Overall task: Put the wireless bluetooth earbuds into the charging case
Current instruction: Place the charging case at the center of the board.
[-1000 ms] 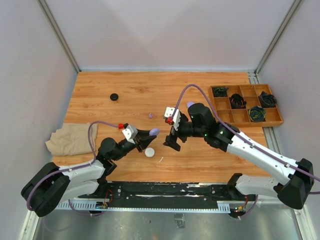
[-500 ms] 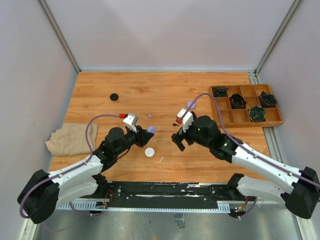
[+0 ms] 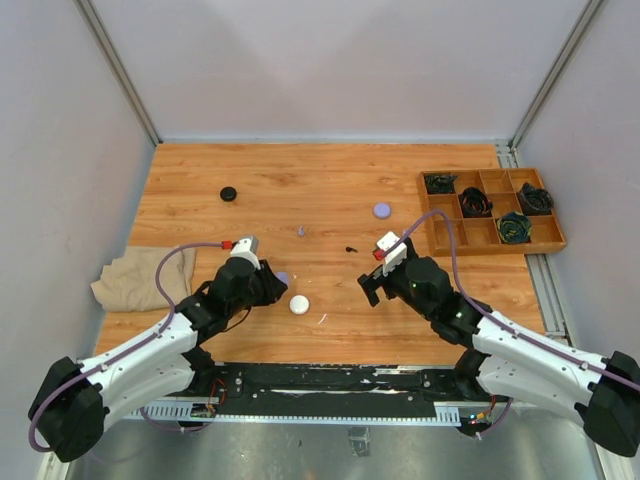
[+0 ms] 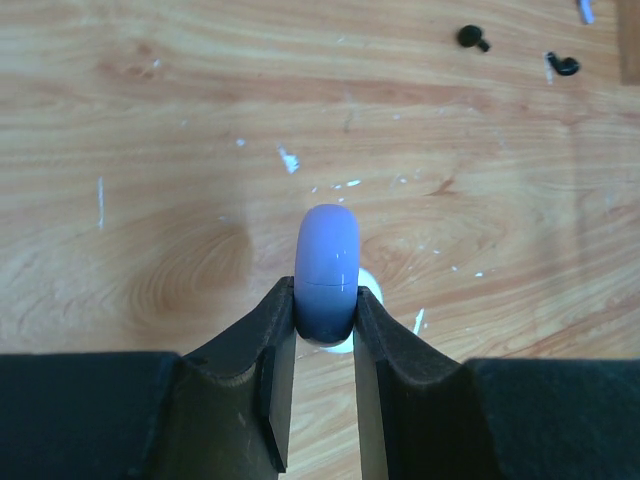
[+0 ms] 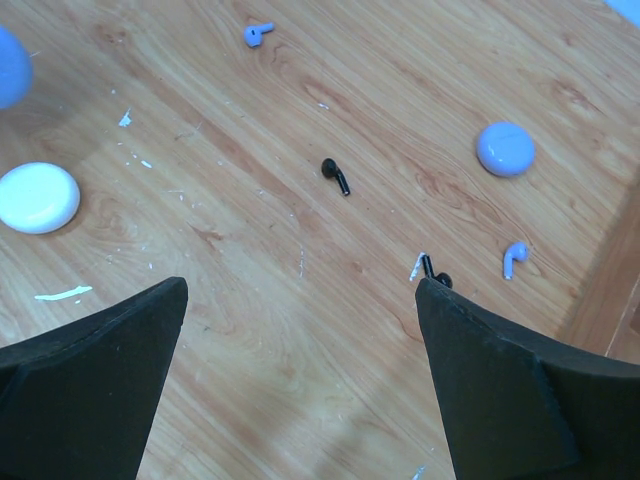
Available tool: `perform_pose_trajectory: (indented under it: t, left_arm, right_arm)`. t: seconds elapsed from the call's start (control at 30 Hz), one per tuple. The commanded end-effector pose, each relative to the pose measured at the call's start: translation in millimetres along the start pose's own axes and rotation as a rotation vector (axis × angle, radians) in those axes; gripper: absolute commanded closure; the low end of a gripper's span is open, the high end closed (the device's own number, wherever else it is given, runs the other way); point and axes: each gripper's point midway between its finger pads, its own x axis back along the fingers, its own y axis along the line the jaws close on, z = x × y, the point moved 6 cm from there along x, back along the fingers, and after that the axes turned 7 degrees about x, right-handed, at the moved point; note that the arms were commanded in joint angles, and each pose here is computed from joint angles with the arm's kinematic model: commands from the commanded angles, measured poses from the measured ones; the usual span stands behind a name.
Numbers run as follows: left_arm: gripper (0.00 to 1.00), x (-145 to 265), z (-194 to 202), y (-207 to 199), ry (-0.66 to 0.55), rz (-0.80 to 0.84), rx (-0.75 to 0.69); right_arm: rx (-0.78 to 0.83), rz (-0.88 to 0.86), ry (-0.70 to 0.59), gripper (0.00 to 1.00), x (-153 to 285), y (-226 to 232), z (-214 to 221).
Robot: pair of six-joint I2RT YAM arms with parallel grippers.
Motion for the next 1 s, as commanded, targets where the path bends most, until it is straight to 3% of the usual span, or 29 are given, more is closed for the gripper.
perform_pose_trajectory:
  t: [0.0,0.73,0.97]
  left_arm:
    - [0.87,5,5,10,0.023,-0.105,0.087]
    - [0.61,-14,39,25,0.217,-0.244,0.175]
    - [0.43,-9,34,28,0.214,-0.314,0.165]
  right_arm:
    - [-0.035,0.096,-0.084,0.01,3,-12,-5]
    - [-0.068,0.191,-0.134,0.02,14,-20,9]
    - [-0.068,0.195,-0.137,0.01,15,-21,8]
